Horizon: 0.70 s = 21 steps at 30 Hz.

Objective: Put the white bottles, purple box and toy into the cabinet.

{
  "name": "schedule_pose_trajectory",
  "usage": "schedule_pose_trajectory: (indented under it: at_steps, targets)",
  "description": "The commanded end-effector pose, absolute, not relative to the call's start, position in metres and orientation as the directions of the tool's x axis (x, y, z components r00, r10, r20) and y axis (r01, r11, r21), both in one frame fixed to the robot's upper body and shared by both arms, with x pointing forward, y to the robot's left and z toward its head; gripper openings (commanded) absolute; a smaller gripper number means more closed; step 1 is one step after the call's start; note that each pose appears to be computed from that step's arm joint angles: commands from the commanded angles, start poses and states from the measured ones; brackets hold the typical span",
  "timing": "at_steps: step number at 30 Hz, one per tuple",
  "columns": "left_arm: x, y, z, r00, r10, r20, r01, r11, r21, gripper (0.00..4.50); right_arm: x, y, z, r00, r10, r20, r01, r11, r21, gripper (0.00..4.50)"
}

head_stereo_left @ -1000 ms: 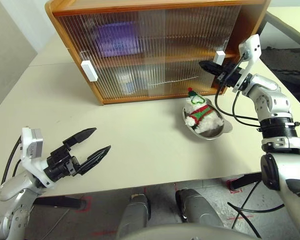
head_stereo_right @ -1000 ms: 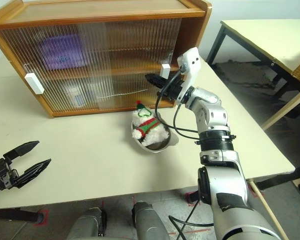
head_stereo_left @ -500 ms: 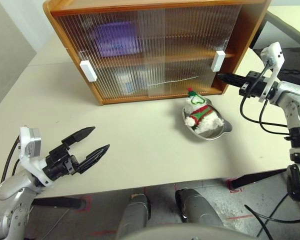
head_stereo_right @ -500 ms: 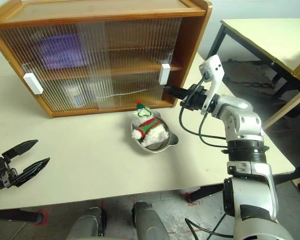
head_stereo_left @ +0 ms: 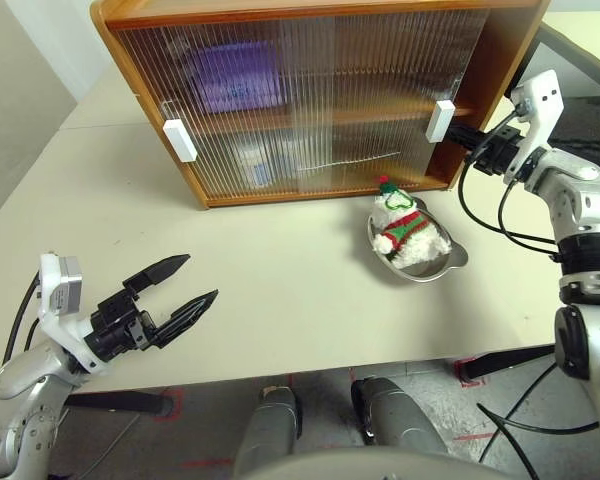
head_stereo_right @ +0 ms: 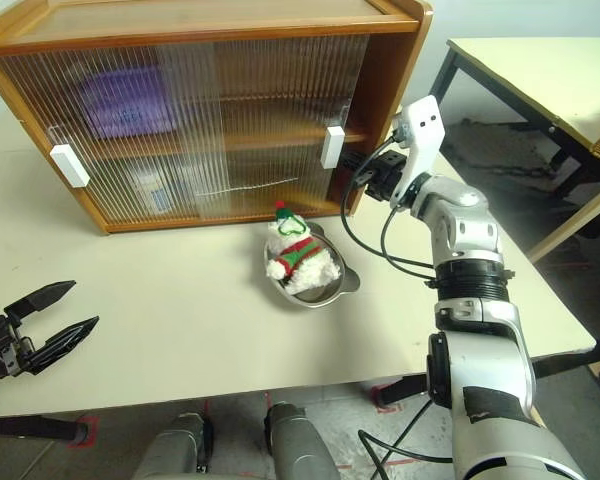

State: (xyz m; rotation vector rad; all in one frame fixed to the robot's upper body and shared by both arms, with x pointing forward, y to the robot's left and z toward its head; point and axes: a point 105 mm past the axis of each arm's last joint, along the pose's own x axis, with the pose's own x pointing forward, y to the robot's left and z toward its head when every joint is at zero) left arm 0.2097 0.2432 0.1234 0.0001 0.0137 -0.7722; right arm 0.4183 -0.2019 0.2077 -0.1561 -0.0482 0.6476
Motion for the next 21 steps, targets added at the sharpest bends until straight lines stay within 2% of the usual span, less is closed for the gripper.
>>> schedule_pose_trajectory:
  at_steps: [1,10,21]
  targets:
    - [0.21,0.245,0.119,0.719,-0.695,-0.026,0.695,0.719,-0.004,4.5,0.419,-0.19,0.215,0.767,0.641,0.023,-0.631,0.76,-0.156,0.02]
    - [0.213,0.244,0.118,0.712,-0.702,-0.023,0.702,0.712,-0.003,4.5,0.407,-0.15,0.223,0.658,0.75,0.069,-0.743,0.661,-0.104,0.02]
    - [0.215,0.243,0.119,0.716,-0.698,-0.018,0.698,0.716,0.002,4.5,0.404,-0.096,0.217,0.569,0.814,0.116,-0.817,0.576,-0.039,0.02]
